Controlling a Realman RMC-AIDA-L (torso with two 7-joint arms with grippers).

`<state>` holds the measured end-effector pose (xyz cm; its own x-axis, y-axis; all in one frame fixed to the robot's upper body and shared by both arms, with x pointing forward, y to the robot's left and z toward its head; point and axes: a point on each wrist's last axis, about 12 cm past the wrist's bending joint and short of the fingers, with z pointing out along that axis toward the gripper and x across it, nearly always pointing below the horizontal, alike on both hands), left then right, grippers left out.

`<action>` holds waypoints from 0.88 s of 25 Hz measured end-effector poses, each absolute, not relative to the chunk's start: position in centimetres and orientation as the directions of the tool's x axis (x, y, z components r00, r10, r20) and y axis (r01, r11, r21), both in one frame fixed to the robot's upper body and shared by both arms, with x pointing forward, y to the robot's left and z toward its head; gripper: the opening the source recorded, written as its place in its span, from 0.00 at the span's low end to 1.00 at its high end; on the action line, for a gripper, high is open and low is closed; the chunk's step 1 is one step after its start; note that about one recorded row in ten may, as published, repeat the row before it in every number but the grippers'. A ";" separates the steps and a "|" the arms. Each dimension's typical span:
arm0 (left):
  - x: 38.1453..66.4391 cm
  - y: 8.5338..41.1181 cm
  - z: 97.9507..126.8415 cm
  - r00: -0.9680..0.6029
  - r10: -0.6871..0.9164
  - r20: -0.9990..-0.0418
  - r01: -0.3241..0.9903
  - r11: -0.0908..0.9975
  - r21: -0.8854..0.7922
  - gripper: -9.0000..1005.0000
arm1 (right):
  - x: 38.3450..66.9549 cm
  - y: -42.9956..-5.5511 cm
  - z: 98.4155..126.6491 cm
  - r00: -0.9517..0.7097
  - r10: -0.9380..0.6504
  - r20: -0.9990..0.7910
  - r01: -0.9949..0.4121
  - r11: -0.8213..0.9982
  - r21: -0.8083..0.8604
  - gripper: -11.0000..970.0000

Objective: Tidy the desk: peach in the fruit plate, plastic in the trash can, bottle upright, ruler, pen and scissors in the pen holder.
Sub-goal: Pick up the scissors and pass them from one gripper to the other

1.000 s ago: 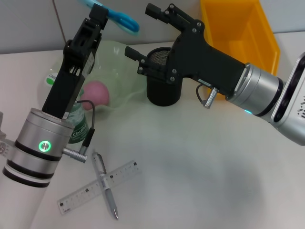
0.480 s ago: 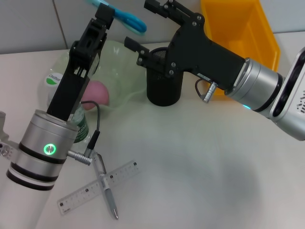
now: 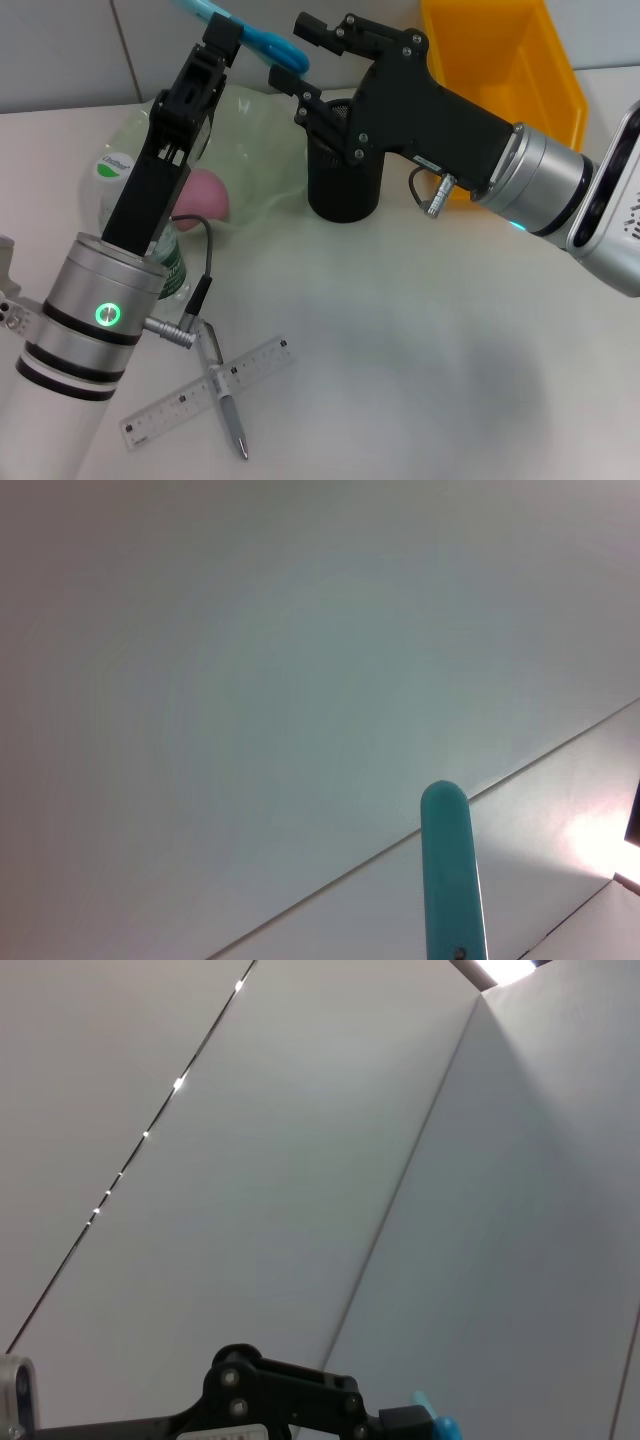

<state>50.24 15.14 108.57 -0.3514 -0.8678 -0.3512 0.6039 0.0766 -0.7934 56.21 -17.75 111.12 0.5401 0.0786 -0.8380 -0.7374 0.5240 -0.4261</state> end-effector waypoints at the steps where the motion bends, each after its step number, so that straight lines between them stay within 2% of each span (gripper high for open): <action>1: 50.2 15.1 108.6 -0.351 -0.868 -0.351 0.604 0.077 -0.793 0.25 | 56.2 -17.7 111.1 0.540 0.079 -0.838 -0.738 0.524 -0.426 0.46; 3: 50.2 15.1 108.6 -0.351 -0.868 -0.351 0.603 0.077 -0.794 0.25 | 56.2 -17.7 111.1 0.538 0.080 -0.839 -0.739 0.524 -0.424 0.42; 19: 50.3 15.1 108.6 -0.347 -0.873 -0.342 0.601 0.073 -0.796 0.25 | 56.2 -17.7 111.1 0.537 0.082 -0.839 -0.740 0.523 -0.423 0.41; 22: 50.3 15.1 108.6 -0.349 -0.873 -0.341 0.600 0.072 -0.797 0.25 | 56.2 -17.7 111.1 0.537 0.081 -0.839 -0.740 0.522 -0.423 0.37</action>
